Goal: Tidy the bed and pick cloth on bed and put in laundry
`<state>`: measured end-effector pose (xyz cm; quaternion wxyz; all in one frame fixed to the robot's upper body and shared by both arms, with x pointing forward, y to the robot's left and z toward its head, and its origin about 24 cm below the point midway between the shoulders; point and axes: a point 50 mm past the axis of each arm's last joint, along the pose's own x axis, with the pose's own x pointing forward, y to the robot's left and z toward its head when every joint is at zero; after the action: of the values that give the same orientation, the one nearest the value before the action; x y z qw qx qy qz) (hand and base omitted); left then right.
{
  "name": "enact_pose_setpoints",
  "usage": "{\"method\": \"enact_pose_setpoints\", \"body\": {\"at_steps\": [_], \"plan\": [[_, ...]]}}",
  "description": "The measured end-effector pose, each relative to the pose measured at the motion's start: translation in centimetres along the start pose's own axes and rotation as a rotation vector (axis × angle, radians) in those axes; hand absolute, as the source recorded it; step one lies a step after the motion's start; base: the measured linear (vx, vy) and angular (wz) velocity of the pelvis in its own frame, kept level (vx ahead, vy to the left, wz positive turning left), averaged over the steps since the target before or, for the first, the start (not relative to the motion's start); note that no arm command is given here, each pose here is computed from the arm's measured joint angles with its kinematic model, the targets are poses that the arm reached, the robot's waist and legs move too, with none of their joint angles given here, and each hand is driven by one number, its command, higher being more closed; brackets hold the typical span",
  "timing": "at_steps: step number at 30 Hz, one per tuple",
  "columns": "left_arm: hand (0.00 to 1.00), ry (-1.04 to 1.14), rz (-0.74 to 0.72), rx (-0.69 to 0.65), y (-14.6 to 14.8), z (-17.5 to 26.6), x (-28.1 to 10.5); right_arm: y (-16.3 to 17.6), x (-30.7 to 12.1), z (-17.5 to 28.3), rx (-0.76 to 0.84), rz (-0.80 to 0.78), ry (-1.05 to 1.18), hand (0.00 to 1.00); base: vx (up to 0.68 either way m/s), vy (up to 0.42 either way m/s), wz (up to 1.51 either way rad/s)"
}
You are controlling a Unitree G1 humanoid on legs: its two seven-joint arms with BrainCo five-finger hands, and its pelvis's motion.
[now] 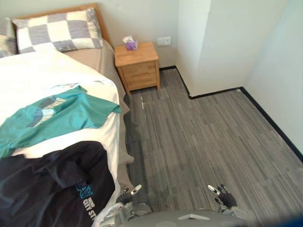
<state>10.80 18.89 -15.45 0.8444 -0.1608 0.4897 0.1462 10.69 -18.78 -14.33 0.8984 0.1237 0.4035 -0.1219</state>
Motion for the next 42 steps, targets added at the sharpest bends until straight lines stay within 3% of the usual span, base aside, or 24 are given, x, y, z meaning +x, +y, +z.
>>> {"method": "enact_pose_setpoints", "body": {"at_steps": [6, 12, 16, 21, 24, 32, 41, 42], "plan": [[0.0, 0.028, 0.005, -0.025, 0.1, -1.2, -0.3, -0.8, -0.3, -0.9, -0.051, -0.025, 0.043, 0.0, 0.22, 0.133, -0.22], [0.0, 0.057, 0.031, 0.08, 1.6, -1.0, -0.2, -0.6, 0.1, -0.9, -0.006, -0.063, 0.03, 0.0, 0.33, 0.126, 0.37], [0.0, 0.074, 0.032, 0.09, 1.1, -1.1, 0.0, -0.3, 0.2, 0.1, -0.023, -0.045, -0.028, 0.0, 0.35, -0.055, 0.31], [0.0, 0.076, 0.01, 0.076, 0.0, -0.6, 0.3, -0.5, 0.2, 1.0, -0.015, -0.055, -0.067, 0.0, 0.38, -0.271, 0.85], [0.0, 0.088, -0.071, 0.056, -2.4, -1.5, 0.3, -1.5, 0.5, 2.4, -0.019, -0.078, -0.104, 0.0, 0.45, -0.311, 0.88], [0.0, 0.003, 0.043, -0.095, -0.3, -1.6, -0.3, -0.8, 0.9, 1.7, -0.068, -0.049, -0.016, 0.0, 0.36, -0.309, 0.28], [0.0, -0.11, -0.008, -0.087, -1.3, 0.8, -0.3, -0.4, 0.8, 0.2, -0.071, -0.032, 0.08, 0.0, 0.52, -0.074, -0.07], [0.0, -0.122, 0.007, -0.062, -0.2, 1.6, -0.2, 0.8, 0.7, -0.9, -0.055, -0.008, 0.115, 0.0, 0.58, 0.069, 0.52]]}}
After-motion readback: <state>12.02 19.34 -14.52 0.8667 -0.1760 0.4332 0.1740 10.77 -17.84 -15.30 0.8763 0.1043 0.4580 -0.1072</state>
